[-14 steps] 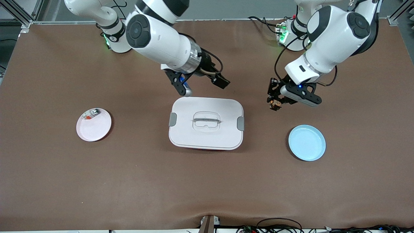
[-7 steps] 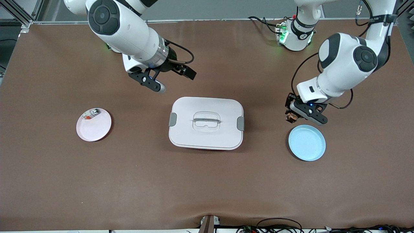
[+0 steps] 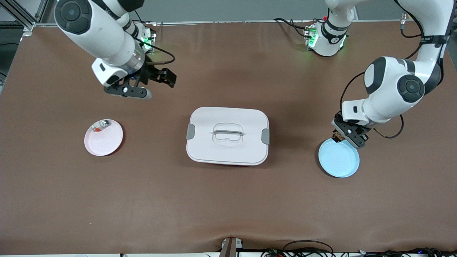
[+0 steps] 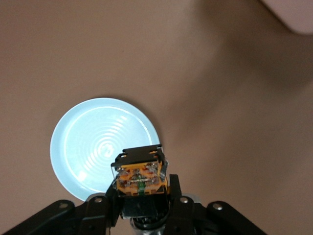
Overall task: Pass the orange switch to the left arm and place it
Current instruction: 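Carry the switch to the blue plate while the right gripper withdraws, then lower the switch onto the blue plate with the left gripper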
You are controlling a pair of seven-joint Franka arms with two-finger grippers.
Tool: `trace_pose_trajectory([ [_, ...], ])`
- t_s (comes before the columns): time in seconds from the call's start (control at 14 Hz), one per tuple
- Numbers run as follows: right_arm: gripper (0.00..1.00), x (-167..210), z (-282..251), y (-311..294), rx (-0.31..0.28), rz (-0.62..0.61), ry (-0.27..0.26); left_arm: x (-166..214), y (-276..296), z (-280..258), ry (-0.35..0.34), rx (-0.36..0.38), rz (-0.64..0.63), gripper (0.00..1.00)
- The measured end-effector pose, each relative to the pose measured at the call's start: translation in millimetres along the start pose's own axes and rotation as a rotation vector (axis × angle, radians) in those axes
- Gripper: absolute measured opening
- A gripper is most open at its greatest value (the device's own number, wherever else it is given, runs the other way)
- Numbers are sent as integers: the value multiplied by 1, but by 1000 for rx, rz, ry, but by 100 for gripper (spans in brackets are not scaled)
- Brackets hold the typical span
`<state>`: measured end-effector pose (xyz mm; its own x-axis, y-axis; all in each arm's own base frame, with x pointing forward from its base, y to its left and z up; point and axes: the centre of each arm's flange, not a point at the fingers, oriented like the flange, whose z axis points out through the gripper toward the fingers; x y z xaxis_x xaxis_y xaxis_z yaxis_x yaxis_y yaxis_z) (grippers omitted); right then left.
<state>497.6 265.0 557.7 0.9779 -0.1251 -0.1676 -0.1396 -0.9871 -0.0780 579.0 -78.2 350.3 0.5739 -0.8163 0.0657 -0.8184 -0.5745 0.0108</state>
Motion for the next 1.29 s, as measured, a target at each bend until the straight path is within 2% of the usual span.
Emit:
trace_pose_trajectory([
  [0.29,100,26,-11,68,-9,-111,19,-10,-22,31,12,35,187,41],
  [0.71,100,72,-11,205,17,-159,4,-34,-66,80,35,48,547,41],
  [0.86,100,79,-14,241,1,-171,11,-37,-78,95,37,60,630,41],
  [1.07,100,79,-24,262,-51,-179,36,-34,-81,112,7,88,725,41],
  [1.29,100,75,-35,260,-61,-186,54,-30,-78,121,2,103,765,41],
])
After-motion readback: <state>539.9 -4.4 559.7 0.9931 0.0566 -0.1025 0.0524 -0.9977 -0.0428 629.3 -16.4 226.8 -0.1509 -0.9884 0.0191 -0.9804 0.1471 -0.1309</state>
